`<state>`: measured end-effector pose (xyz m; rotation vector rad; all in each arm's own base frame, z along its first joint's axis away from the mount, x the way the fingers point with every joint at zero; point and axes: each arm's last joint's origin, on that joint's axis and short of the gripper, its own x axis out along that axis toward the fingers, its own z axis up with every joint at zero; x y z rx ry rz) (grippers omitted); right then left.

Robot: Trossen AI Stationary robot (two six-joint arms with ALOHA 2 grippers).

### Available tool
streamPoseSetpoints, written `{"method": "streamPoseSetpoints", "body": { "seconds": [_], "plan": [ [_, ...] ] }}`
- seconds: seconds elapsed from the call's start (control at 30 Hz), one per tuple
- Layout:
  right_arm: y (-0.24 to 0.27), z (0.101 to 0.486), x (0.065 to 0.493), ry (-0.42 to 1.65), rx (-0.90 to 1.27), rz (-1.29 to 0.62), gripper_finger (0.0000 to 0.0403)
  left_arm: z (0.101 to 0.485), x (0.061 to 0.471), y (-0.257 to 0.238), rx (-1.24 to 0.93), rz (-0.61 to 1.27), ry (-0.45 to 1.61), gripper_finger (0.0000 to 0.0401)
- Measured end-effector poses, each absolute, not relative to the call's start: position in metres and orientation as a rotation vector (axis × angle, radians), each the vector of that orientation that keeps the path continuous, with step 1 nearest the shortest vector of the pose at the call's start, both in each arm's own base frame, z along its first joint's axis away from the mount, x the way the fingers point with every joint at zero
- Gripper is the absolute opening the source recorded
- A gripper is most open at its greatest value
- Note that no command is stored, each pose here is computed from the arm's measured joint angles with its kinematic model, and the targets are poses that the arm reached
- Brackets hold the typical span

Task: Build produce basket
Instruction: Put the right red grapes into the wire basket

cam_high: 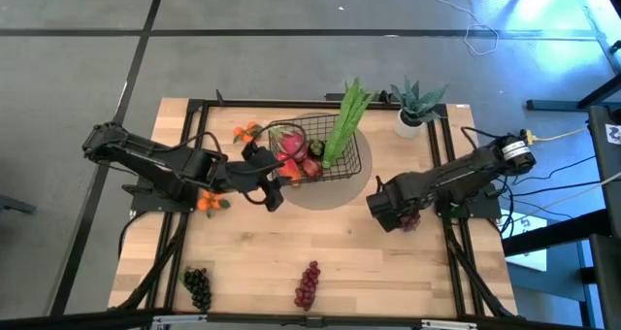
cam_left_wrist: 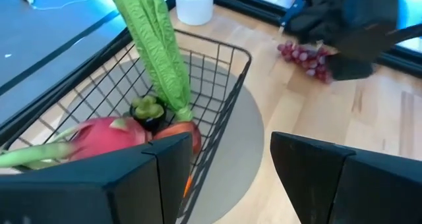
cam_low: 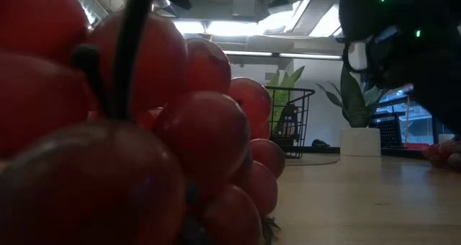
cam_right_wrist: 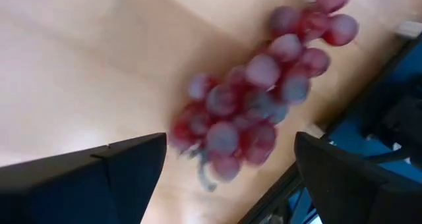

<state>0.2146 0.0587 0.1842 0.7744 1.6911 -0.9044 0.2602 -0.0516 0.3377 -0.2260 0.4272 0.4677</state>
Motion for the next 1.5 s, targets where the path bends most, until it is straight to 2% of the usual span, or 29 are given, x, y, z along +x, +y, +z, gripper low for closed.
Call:
{"method": "streamPoseSetpoints", "body": {
  "seconds": [0.2, 0.37, 0.47, 0.6, 0.83, 0.93, 1.03, 1.5],
  "plan": [
    [0.046, 0.161, 0.199, 1.74, 0.771, -0.974, 0.0321, 0.339, 0.261, -0.05, -0.232, 0.47, 0.412, 0.0194],
    [0.044, 0.143, 0.199, 1.713, 0.831, -0.864, 0.0318, 0.339, 0.262, -0.048, -0.232, 0.475, 0.412, 0.0194],
    [0.043, 0.14, 0.201, 1.687, 0.848, -0.845, 0.0301, 0.339, 0.262, -0.048, -0.231, 0.477, 0.412, 0.0194],
    [0.043, 0.14, 0.2, 1.695, 0.824, -0.823, 0.0253, 0.339, 0.261, -0.049, -0.229, 0.475, 0.415, 0.0194],
    [0.044, 0.144, 0.206, 1.708, 0.73, -0.687, 0.0127, 0.338, 0.261, -0.049, -0.227, 0.475, 0.419, 0.0194],
    [0.045, 0.154, 0.214, 1.68, 0.699, -0.617, 0.0084, 0.339, 0.261, -0.049, -0.208, 0.471, 0.424, 0.0194],
    [0.047, 0.169, 0.225, 1.643, 0.679, -0.571, 0.0059, 0.338, 0.261, -0.049, -0.204, 0.47, 0.425, 0.0194],
    [0.051, 0.276, 0.255, 1.551, 0.583, -0.462, 0.0056, 0.337, 0.26, -0.048, -0.196, 0.474, 0.441, 0.0194]
  ]
}}
